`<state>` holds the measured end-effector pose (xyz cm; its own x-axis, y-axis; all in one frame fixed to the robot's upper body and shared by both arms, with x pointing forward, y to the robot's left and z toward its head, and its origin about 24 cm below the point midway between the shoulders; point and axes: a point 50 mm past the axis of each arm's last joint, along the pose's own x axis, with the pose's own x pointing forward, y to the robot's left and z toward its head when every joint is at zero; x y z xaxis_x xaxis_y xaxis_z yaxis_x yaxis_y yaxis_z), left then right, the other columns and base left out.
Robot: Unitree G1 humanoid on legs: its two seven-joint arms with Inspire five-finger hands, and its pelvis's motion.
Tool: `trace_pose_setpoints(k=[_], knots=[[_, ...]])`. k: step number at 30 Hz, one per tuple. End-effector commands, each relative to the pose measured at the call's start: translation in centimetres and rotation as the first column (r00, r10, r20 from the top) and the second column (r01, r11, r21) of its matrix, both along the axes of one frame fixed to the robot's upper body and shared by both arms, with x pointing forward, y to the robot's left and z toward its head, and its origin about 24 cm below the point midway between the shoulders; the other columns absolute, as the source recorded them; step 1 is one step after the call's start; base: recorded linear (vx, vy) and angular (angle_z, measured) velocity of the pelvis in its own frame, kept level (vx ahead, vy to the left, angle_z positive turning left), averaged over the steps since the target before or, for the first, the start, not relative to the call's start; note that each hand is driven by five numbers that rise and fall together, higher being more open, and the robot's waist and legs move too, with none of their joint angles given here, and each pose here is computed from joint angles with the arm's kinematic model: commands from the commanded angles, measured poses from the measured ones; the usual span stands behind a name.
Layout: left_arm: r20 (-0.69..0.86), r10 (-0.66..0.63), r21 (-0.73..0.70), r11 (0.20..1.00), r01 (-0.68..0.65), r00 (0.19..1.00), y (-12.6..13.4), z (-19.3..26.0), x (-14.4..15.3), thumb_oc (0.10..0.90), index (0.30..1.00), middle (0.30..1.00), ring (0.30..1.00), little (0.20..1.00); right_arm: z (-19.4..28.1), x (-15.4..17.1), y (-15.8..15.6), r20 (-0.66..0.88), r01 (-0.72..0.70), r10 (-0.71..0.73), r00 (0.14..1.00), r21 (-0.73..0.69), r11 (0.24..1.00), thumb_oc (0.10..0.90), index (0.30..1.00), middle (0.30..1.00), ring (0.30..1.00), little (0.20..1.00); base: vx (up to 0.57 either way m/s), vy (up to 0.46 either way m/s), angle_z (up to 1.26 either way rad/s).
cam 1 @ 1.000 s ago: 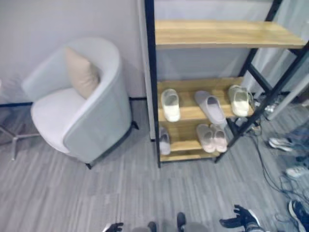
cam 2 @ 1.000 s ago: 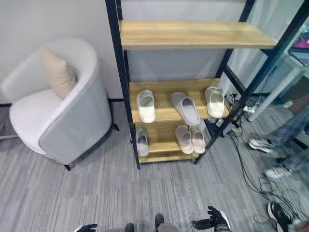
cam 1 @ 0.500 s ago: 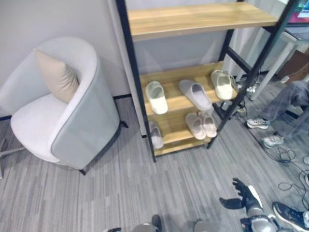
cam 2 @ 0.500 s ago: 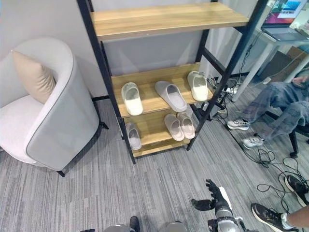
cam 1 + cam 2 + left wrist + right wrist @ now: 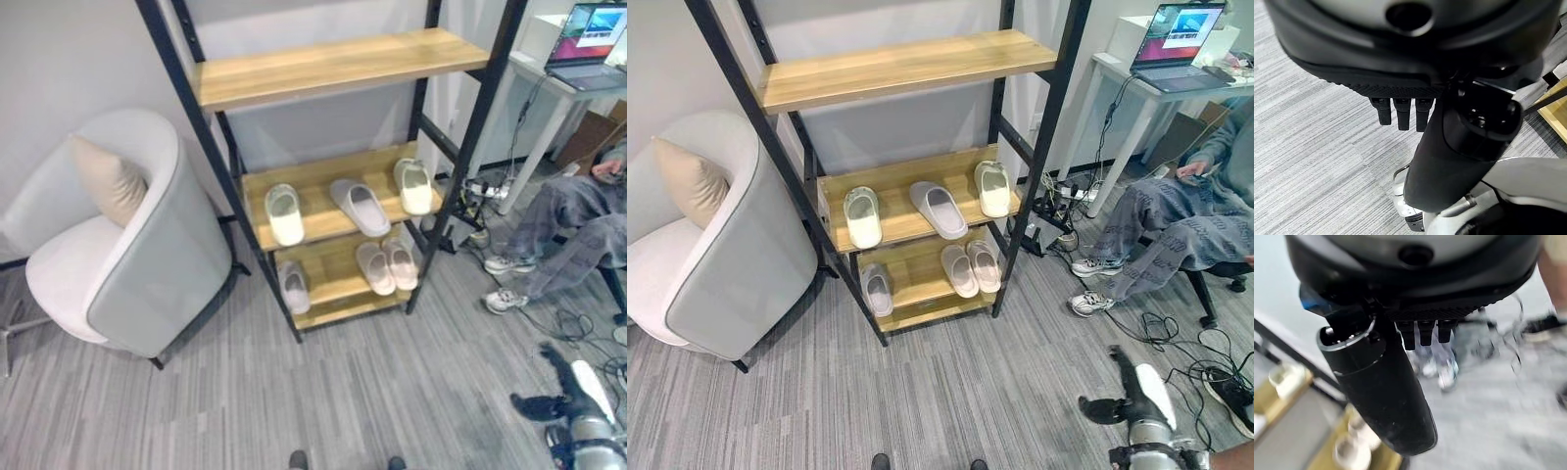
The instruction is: Arrange the slippers neatly on the shoe rack.
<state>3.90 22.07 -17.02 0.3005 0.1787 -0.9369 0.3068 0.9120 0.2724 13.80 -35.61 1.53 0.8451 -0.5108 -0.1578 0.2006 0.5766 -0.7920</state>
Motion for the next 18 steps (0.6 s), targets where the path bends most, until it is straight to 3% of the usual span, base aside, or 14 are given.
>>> trace_pose_setpoints(k=[1, 10, 11, 12, 18], knots=[[0.122, -0.066, -0.040, 0.997, 0.071, 0.990, -1.2, 0.4, 4.2, 0.800, 0.900, 0.900, 0.900, 0.900, 6.4, 3.3, 0.3, 0.307, -0.067, 0.111, 0.945, -0.152, 0.986, 0.800, 0.900, 0.900, 0.900, 0.900, 0.05, -0.029, 0.00], [0.072, -0.087, -0.038, 0.995, 0.090, 0.994, -1.0, 0.2, 2.8, 0.800, 0.900, 0.900, 0.900, 0.900, 11.6, 4.6, -0.8, 0.474, 0.003, 0.148, 0.868, -0.304, 0.953, 0.800, 0.900, 0.900, 0.900, 0.900, 0.05, -0.010, 0.02], [0.076, -0.095, -0.038, 0.995, 0.098, 0.993, -0.9, 0.2, 2.9, 0.800, 0.900, 0.900, 0.900, 0.900, 12.6, 4.9, -1.0, 0.501, 0.019, 0.154, 0.852, -0.323, 0.946, 0.800, 0.900, 0.900, 0.900, 0.900, 0.07, 0.004, 0.04], [0.119, -0.136, -0.039, 0.989, 0.142, 0.984, -0.9, 0.5, 4.1, 0.800, 0.900, 0.900, 0.900, 0.900, 17.0, 6.3, -2.2, 0.583, 0.075, 0.189, 0.791, -0.398, 0.914, 0.800, 0.900, 0.900, 0.900, 0.900, 0.09, 0.006, 0.06], [0.140, -0.205, -0.046, 0.976, 0.213, 0.969, -1.4, 0.7, 4.8, 0.800, 0.900, 0.900, 0.900, 0.900, 20.2, 8.7, -2.5, 0.610, 0.071, 0.232, 0.758, -0.431, 0.900, 0.800, 0.900, 0.900, 0.900, 0.900, 0.02, 0.008, 0.02]])
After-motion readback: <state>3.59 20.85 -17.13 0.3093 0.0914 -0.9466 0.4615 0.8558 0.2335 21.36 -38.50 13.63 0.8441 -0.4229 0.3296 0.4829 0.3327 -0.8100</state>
